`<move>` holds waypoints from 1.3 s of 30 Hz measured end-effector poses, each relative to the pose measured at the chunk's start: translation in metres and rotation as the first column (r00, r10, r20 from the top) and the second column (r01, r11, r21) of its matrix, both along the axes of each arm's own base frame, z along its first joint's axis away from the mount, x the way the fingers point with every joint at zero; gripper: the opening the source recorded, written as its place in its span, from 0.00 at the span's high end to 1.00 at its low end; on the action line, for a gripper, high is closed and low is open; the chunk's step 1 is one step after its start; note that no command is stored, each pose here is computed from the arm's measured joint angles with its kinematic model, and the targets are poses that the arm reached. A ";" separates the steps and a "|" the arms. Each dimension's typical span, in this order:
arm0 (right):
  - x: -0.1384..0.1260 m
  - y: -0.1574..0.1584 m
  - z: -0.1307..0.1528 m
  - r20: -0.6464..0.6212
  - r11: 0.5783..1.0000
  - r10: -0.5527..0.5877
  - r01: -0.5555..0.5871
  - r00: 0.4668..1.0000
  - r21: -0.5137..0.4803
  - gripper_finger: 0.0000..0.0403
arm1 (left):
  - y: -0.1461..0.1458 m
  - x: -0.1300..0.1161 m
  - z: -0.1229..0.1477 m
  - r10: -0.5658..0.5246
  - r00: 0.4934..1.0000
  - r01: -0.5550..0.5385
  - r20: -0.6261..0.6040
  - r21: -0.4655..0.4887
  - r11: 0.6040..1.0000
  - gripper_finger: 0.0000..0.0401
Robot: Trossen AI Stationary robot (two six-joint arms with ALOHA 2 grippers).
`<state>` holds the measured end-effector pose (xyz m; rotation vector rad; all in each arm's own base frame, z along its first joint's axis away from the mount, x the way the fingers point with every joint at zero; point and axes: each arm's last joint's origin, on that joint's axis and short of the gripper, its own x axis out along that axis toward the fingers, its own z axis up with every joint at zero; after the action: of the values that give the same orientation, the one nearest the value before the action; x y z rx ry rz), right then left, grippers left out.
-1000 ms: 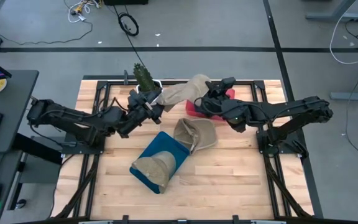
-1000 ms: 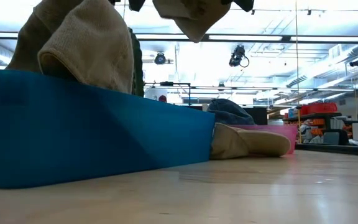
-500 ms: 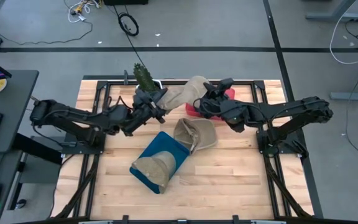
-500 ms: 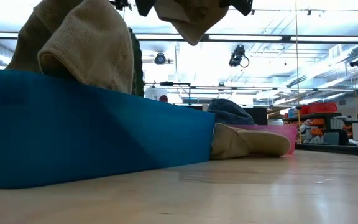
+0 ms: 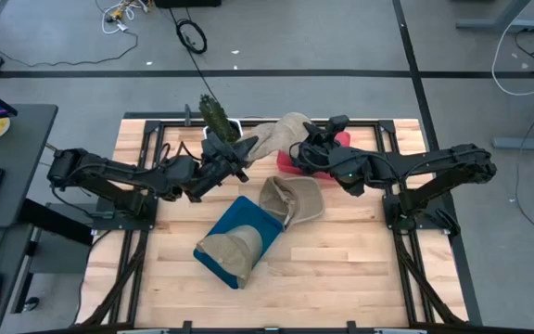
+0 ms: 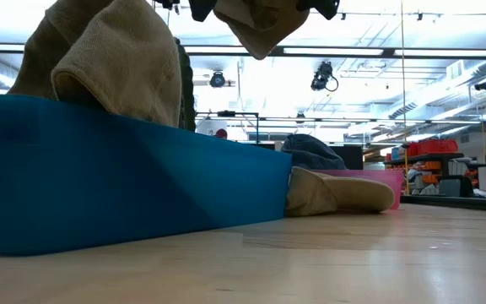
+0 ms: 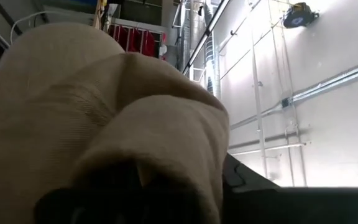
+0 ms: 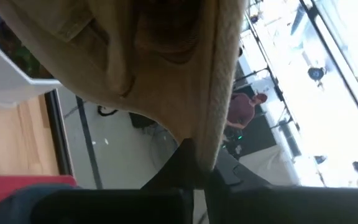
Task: Pick & Place hat
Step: Put the right brown cap into the blue bin
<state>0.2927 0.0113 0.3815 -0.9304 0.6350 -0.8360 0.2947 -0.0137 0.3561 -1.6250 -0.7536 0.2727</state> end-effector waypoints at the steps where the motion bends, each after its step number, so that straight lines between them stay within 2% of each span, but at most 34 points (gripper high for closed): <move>1: 0.000 0.000 0.000 0.016 1.000 -0.010 0.009 1.000 0.008 0.96 | 0.000 0.000 0.000 0.003 1.000 -0.003 -0.009 0.011 1.000 0.97; 5: -0.001 0.000 0.001 0.031 1.000 -0.023 0.022 0.999 0.013 0.86 | 0.000 0.000 0.000 0.019 0.999 -0.016 -0.047 0.059 0.998 0.98; 12: -0.019 0.000 0.016 0.095 0.995 -0.097 0.096 0.991 0.007 0.60 | 0.001 -0.008 0.008 0.046 0.996 -0.034 -0.082 0.144 0.989 0.98; 17: -0.042 0.002 0.033 0.213 0.991 -0.130 0.122 0.968 0.048 0.43 | 0.002 -0.017 0.018 0.054 0.993 -0.030 -0.100 0.224 0.974 0.99; 20: -0.057 0.001 0.043 0.302 0.984 -0.172 0.152 0.938 0.089 0.36 | 0.002 -0.021 0.020 0.035 0.990 0.006 -0.140 0.281 0.960 0.99; 23: -0.074 -0.002 0.053 0.406 0.973 -0.225 0.181 0.886 0.146 0.33 | 0.001 -0.024 0.024 -0.009 0.990 0.051 -0.139 0.306 0.951 0.99; 28: -0.097 -0.006 0.065 0.546 0.959 -0.266 0.159 0.794 0.235 0.33 | -0.006 -0.023 0.023 -0.127 0.983 0.163 -0.133 0.311 0.936 0.99; 33: -0.108 -0.009 0.064 0.619 0.944 -0.298 0.127 0.727 0.306 0.36 | -0.023 -0.022 0.014 -0.175 0.958 0.237 -0.228 0.282 0.930 0.99; 35: -0.110 -0.009 0.061 0.638 0.938 -0.293 0.084 0.712 0.337 0.37 | -0.031 -0.023 0.011 -0.184 0.951 0.250 -0.249 0.268 0.930 0.99; 37: -0.111 -0.009 0.058 0.669 0.921 -0.279 -0.006 0.689 0.390 0.38 | -0.039 -0.024 0.007 -0.185 0.941 0.256 -0.282 0.241 0.936 0.99; 39: -0.109 -0.007 0.053 0.695 0.875 -0.271 -0.130 0.666 0.466 0.40 | -0.046 -0.025 0.001 -0.183 0.926 0.263 -0.331 0.218 0.940 0.99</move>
<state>0.1840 0.0041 0.4345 -0.0409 0.1203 -0.9814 0.2694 -0.0600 0.3574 -1.3632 -0.3432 0.2423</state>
